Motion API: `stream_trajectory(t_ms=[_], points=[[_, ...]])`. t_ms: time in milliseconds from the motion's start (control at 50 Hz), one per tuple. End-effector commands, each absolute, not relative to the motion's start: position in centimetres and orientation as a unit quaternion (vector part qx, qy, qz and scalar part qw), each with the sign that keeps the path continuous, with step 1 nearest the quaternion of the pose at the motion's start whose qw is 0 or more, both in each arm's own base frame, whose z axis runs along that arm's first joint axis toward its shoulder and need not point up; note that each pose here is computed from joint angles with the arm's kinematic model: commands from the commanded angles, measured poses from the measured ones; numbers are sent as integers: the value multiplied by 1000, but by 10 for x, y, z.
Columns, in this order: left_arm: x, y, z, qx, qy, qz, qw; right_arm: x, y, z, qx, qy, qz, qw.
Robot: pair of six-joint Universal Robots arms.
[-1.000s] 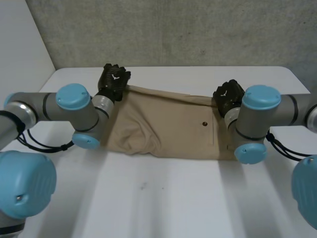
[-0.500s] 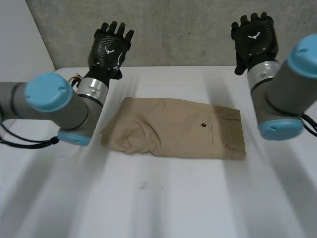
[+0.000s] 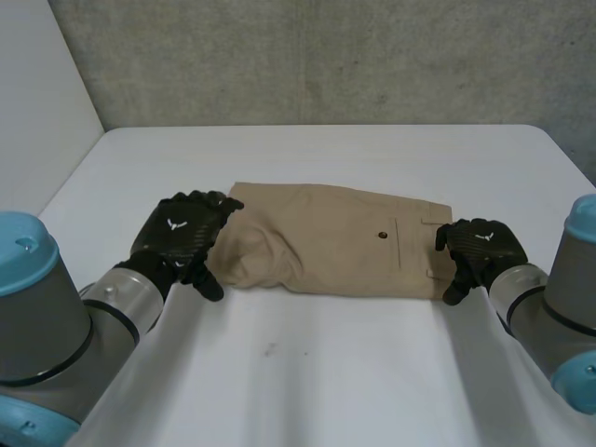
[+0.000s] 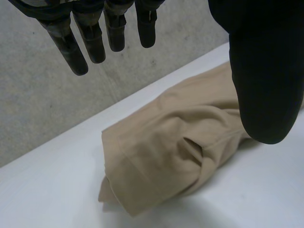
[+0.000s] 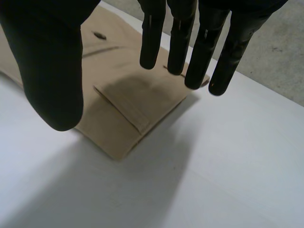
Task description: Fold the shorts.
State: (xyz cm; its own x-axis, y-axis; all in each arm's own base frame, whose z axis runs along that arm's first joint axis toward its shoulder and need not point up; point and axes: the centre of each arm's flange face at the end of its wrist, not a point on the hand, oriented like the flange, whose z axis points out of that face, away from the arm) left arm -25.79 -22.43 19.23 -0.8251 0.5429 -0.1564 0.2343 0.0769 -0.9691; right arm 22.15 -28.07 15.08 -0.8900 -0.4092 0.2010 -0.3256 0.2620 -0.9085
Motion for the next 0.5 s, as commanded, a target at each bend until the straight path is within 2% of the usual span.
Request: stream_trajectory(t_ms=[20,180,320,440,500], points=[[-257,-225,188,-269,-726,621,122,219,-304,127,-224,782,-581,29],[-259,-224,184,-273,-725,620,123,216,-316,116,-219,787,-576,25],[-259,-224,184,-272,-725,621,123,221,-315,112,-233,787,-570,43],[-259,-223,186,-272,-724,622,123,214,-318,131,-223,779,-585,40],[-259,-222,187,-272,-723,624,123,189,-328,148,-194,781,-593,16]])
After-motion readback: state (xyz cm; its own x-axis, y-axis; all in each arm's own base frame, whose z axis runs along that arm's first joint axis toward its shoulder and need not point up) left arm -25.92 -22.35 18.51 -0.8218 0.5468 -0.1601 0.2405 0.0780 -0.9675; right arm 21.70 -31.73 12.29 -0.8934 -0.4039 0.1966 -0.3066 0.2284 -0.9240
